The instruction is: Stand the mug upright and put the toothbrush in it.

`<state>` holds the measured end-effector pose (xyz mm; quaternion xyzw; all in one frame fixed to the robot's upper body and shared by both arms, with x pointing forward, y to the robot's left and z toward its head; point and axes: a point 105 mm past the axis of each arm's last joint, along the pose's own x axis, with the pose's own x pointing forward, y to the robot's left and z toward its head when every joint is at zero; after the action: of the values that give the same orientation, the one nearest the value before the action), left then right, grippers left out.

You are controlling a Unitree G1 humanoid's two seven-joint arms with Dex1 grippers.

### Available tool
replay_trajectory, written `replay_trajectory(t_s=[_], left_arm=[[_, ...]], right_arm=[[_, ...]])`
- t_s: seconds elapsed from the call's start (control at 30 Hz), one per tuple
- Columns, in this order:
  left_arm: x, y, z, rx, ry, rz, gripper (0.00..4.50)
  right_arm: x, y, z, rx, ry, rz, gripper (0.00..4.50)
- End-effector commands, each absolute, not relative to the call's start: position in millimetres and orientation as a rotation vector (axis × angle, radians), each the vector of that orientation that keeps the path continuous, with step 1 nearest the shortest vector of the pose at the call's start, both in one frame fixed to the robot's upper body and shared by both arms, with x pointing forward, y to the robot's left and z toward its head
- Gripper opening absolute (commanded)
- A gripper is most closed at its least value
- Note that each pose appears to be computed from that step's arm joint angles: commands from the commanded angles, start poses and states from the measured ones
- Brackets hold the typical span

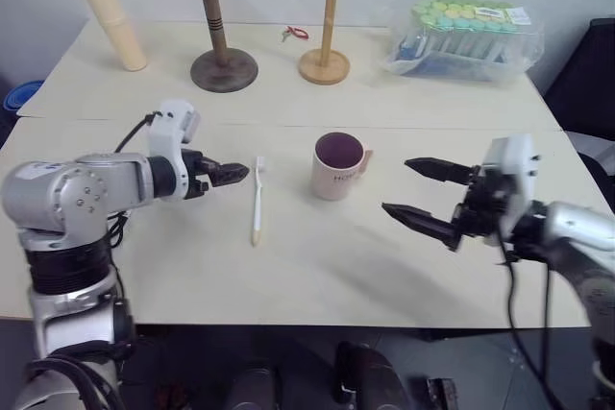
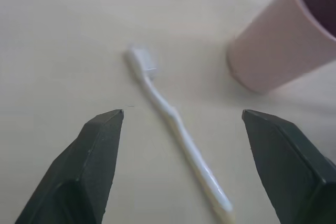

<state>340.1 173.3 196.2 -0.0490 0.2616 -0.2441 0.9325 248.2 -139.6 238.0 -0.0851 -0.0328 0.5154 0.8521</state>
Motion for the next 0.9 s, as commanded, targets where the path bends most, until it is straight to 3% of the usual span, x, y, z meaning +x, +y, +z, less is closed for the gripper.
replay_trajectory(t_s=[0.03, 0.3, 0.4, 0.73, 0.9], left_arm=[[354, 163, 190, -0.175, 0.542, -0.416, 3.83], [369, 137, 146, -0.124, 0.743, -0.384, 3.83], [372, 125, 139, -0.075, 0.758, -0.434, 3.30], [377, 115, 139, -0.064, 0.762, -0.486, 0.29], [384, 125, 146, -0.072, 0.722, -0.450, 0.21]], right_arm=[[227, -130, 267, -0.135, -0.099, 1.210, 4.46], [227, -124, 271, -0.146, -0.103, 1.205, 4.46], [229, -125, 262, -0.183, -0.083, 1.180, 4.49], [237, -140, 248, -0.277, -0.051, 1.065, 4.49], [242, -153, 244, -0.277, -0.019, 0.992, 4.50]])
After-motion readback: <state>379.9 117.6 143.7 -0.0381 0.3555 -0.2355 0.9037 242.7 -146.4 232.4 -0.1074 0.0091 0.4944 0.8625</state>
